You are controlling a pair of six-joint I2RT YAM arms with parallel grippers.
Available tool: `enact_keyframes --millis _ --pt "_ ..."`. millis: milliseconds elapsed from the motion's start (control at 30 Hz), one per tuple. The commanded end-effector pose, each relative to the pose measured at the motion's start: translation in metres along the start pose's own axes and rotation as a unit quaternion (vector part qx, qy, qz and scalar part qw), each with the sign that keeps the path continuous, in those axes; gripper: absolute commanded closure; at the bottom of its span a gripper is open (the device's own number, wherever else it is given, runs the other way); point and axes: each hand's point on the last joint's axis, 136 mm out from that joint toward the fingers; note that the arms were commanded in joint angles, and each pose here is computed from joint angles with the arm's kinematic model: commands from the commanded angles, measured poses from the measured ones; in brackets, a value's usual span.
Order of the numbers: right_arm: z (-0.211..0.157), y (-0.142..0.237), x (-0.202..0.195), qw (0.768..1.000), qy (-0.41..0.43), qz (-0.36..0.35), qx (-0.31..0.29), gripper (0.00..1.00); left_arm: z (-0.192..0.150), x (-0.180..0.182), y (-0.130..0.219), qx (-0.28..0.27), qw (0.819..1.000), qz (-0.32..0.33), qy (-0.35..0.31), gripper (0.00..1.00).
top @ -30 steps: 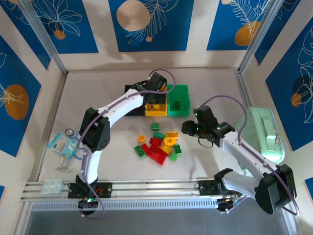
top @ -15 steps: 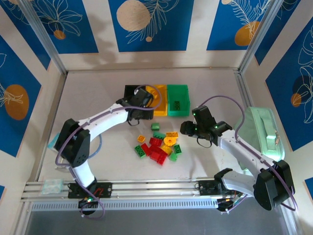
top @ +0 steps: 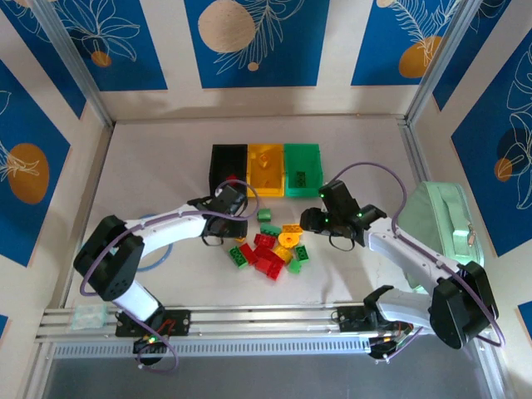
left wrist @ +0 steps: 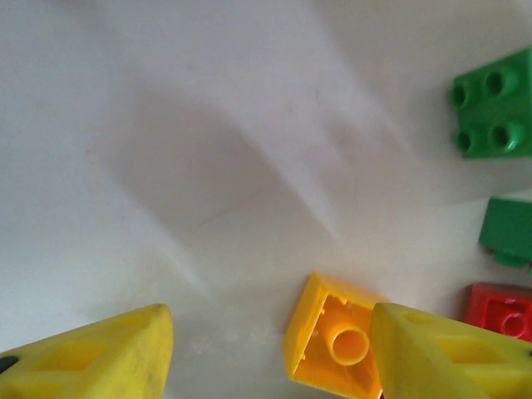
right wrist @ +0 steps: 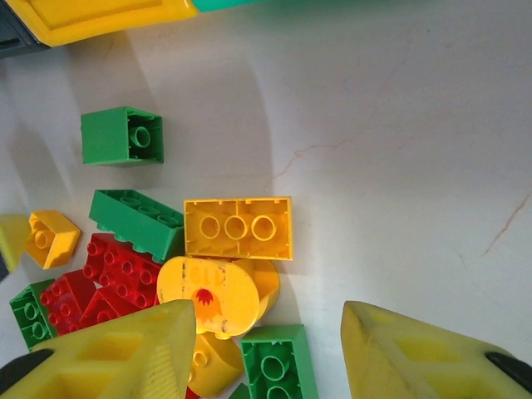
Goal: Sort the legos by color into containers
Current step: Move the lego to the center of the table.
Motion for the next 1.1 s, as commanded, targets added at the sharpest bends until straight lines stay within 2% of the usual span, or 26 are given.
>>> enact_keyframes --millis 0,300,667,833,1067 --pt "0.01 0.004 0.013 1.0 0.005 0.01 -0.007 0.5 -0.006 -0.009 0.008 -0.007 1.0 -0.022 0.006 0.37" --pt "0.01 -0.001 0.022 1.0 0.012 0.009 -0.003 0.5 -0.039 -0.006 0.027 -0.006 1.0 -0.013 -0.002 0.37" --pt "0.012 -0.006 0.03 1.0 0.021 0.011 0.003 0.5 -0.089 -0.001 0.026 0.013 1.0 -0.01 0.022 0.4" --pt "0.011 -0.007 0.03 1.0 0.021 0.011 0.004 0.5 -0.093 -0.001 0.018 0.017 0.999 -0.012 0.032 0.46" --pt "0.009 -0.005 0.026 1.0 0.02 0.002 0.002 0.5 -0.093 -0.006 0.003 0.028 0.998 -0.017 0.05 0.49"
Point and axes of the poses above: each hand's point on the last joint's axis, 136 mm out from that joint toward the fingers, its own y axis back along the fingers, its own x axis along the line the jaws close on, z = x × y, and after that the axes turned 5 degrees about y, right-handed
